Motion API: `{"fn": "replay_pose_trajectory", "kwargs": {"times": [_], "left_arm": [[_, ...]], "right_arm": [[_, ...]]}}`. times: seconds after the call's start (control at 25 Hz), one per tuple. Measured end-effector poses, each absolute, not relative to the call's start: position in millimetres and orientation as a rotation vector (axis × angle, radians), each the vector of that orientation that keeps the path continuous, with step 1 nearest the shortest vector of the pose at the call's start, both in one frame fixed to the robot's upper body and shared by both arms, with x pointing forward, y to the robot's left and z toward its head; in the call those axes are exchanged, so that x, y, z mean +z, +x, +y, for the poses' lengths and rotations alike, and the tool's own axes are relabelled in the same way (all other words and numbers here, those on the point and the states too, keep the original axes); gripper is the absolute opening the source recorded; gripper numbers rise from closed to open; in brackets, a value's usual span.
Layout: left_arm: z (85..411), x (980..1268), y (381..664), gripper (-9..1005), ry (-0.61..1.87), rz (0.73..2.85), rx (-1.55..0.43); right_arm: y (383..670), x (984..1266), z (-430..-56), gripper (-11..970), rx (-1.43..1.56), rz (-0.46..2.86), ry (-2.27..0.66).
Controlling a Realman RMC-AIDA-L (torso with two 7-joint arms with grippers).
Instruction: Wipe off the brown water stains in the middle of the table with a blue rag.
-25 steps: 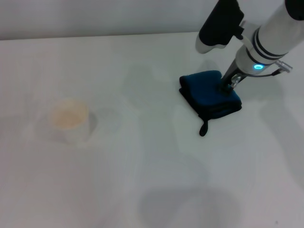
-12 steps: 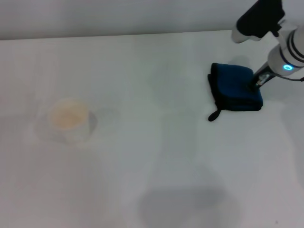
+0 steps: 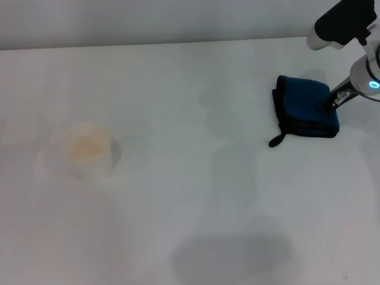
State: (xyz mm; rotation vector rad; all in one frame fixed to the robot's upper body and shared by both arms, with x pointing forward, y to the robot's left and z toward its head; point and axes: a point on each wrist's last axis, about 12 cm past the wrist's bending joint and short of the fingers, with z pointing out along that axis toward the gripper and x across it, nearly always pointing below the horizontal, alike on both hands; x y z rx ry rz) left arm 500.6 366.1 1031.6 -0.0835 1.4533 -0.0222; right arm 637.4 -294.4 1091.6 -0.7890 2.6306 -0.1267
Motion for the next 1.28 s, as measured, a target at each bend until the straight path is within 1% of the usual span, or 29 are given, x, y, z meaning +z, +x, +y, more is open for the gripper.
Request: {"fn": "replay_pose_trajectory", "kwargs": {"times": [0.4, 0.84, 1.04, 1.28], "left_arm": [[365, 1031, 505, 872, -0.072, 1.472, -0.024], [363, 1030, 507, 872, -0.06, 1.483, -0.03], [362, 1030, 506, 872, -0.058, 1.487, -0.032], [363, 1028, 503, 872, -0.057, 1.495, -0.03]], "right_arm": [[632, 1098, -306, 95, -0.049, 2.607, -0.661], [625, 1108, -311, 276, 0.087, 2.512, -0.604], [619, 1113, -314, 519, 0.174, 2.431, -0.59], [608, 1122, -332, 754, 0.206, 2.27, -0.496]]}}
